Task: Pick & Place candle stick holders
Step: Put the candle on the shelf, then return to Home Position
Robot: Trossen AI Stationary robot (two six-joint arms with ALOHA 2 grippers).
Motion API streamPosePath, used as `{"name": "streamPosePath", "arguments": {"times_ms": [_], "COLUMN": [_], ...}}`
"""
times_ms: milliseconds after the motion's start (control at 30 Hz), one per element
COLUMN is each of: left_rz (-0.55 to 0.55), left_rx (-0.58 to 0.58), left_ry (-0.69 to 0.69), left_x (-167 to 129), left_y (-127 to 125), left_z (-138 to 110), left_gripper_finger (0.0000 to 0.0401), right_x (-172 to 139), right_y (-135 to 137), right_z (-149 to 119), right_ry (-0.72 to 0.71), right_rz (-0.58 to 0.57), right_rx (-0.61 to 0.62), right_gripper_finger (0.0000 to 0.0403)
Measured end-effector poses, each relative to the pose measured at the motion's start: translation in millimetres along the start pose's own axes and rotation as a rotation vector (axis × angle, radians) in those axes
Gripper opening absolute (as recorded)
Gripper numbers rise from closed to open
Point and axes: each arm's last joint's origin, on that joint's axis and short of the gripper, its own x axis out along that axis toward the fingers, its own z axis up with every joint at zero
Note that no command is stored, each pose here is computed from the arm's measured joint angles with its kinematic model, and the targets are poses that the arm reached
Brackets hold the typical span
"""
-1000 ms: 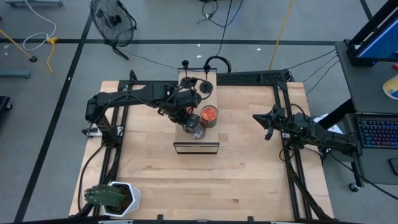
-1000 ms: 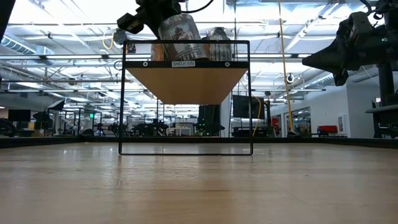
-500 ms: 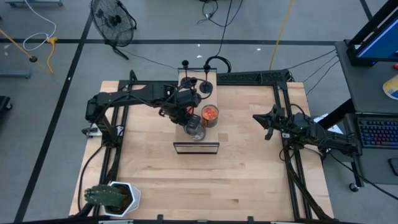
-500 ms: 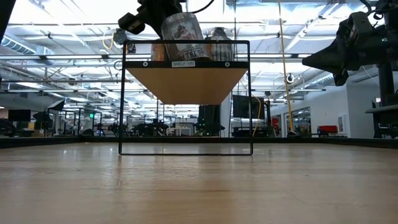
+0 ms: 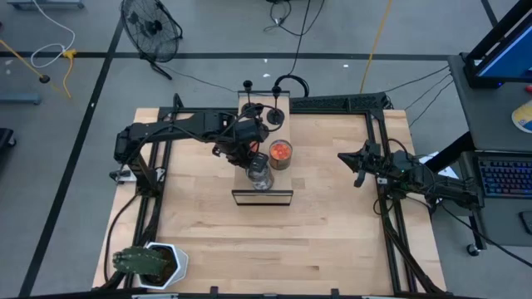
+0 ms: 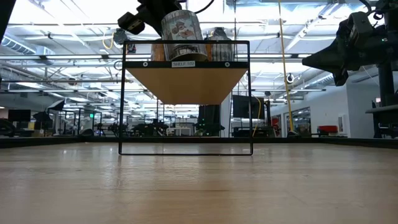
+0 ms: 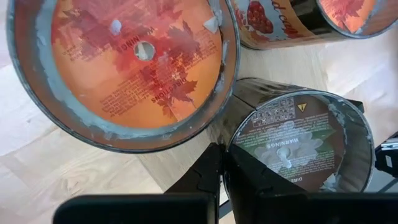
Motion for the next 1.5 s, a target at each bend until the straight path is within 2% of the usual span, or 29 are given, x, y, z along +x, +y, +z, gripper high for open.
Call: {"name": "streamPosePath", "arguments": {"times_ms": [933,1500], "left_rz": [-0.021,-0.162], "left_rx": [-0.043,-0.048], "left_ry": [-0.016,-0.137], "left_x": [-4,-33], "left_y": [0,-4], "left_z": [0,1], "left_gripper_finger": [0.0019,0.0019], "right_x": [0,0], "right_y": [0,0], "right_z": [0,0], "right_ry": [0.002,0.002], "right_rz": [0.004,0.004], "right_rx": [0.000,0.000], "right_gripper_finger": [0.0000,0.0000]}}
